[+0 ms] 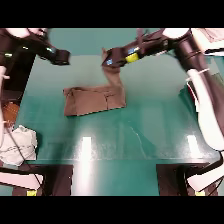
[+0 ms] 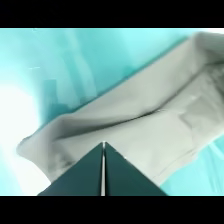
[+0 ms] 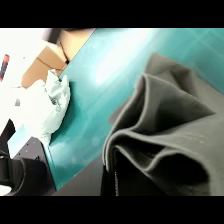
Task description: Fold the shirts.
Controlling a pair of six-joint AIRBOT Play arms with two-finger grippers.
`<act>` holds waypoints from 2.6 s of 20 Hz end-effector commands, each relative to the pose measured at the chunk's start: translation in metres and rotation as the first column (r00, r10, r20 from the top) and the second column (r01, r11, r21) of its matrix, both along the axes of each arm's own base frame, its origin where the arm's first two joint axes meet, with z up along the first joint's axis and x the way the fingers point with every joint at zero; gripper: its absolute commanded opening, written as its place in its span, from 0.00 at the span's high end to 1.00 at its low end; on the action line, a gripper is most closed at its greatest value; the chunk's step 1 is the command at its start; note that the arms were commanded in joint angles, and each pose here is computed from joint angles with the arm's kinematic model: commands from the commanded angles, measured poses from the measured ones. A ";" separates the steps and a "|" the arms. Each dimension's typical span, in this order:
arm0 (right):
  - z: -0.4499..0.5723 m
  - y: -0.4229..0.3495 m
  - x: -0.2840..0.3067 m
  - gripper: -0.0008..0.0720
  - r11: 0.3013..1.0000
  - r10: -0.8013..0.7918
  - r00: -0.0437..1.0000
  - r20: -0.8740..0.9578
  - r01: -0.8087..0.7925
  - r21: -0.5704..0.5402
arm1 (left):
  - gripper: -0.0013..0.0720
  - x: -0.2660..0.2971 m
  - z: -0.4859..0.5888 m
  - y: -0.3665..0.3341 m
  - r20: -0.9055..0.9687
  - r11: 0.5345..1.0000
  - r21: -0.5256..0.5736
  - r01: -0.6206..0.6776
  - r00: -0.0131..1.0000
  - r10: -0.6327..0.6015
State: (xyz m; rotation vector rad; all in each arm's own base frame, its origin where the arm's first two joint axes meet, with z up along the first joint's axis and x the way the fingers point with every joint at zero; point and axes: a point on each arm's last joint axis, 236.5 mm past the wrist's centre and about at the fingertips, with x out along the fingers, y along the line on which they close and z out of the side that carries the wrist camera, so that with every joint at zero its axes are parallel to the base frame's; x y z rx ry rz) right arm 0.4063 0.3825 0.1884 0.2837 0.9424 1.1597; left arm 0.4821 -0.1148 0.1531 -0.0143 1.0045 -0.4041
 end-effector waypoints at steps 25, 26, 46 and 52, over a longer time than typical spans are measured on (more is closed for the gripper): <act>-0.227 -0.143 0.037 0.19 0.962 -0.272 0.820 -0.504 0.212 -0.173 | 0.95 -0.031 0.043 0.035 0.019 0.998 -0.044 -0.051 0.998 0.052; -0.236 -0.134 0.036 0.19 0.963 -0.267 0.811 -0.520 0.210 -0.168 | 0.95 -0.031 0.039 0.035 0.009 0.998 -0.045 -0.051 0.999 0.051; -0.196 -0.049 0.044 0.97 0.991 -0.114 0.947 -0.299 0.089 -0.096 | 0.95 -0.044 0.021 0.031 -0.066 0.999 -0.043 -0.024 0.998 0.021; -0.130 -0.267 0.085 0.97 0.863 -0.495 0.858 -0.138 0.468 -0.187 | 0.95 -0.043 0.027 0.019 -0.053 0.996 -0.090 -0.008 0.999 0.003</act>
